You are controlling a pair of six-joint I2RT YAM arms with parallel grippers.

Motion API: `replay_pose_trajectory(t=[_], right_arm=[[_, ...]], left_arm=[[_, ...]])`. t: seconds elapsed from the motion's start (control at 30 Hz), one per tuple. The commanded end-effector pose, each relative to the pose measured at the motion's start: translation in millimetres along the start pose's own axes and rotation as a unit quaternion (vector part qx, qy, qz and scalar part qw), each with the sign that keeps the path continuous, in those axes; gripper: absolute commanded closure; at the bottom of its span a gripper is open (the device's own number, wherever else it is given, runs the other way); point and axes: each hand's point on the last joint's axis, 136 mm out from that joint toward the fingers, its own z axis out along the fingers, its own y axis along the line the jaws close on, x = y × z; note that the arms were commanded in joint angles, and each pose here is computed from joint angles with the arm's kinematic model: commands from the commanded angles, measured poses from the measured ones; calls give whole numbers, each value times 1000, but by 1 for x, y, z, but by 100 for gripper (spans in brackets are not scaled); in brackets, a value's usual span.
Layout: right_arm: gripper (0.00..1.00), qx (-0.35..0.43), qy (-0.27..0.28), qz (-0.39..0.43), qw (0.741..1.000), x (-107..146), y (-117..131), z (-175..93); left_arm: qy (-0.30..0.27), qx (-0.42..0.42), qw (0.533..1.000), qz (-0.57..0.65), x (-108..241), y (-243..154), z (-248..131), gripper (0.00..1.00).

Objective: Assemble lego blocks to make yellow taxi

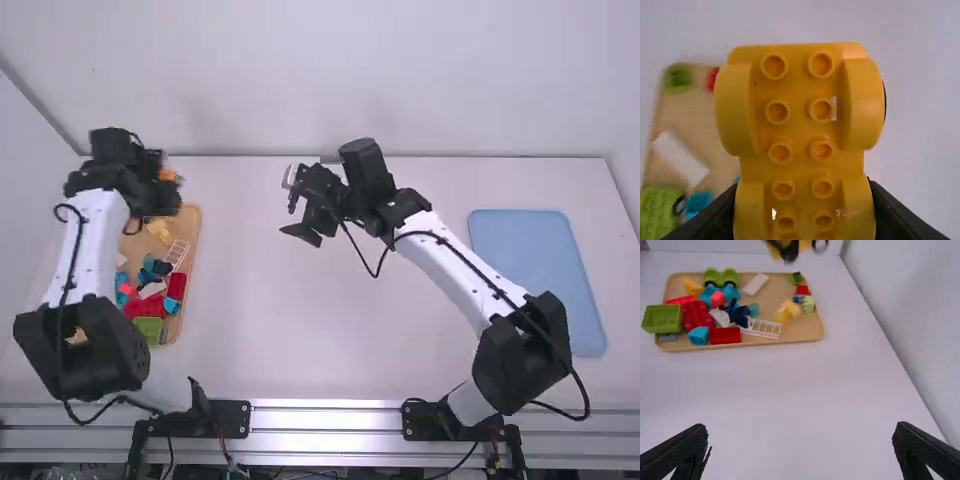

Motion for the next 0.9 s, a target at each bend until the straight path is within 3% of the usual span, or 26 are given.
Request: replay_pose_trajectory(t=[0.0,0.07,0.1,0.23,0.47,0.7,0.8,0.87], right_arm=[[2,26,-40,-8,999,-28,-9,-42],[1,60,-44,27,997,-29,-24,-71],[1,61,-44,28,997,-29,-24,-73],[1,62,-44,49,996,-18,-23,-111],[1,95,-37,72,992,18,-18,-140],[1,122,-67,79,987,34,-11,-144],[1,133,-82,85,984,36,-12,-145],[1,137,-91,93,982,37,-12,-144]], left_arm=[[2,102,967,233,25,-71,12,81],[3,154,931,332,47,-126,18,70],[3,157,928,338,48,-130,18,70],[11,197,876,440,77,-198,39,78],[25,258,739,622,126,-265,69,86],[42,234,729,642,136,-283,103,80],[47,244,723,645,143,-288,107,64],[52,257,720,643,148,-289,107,61]])
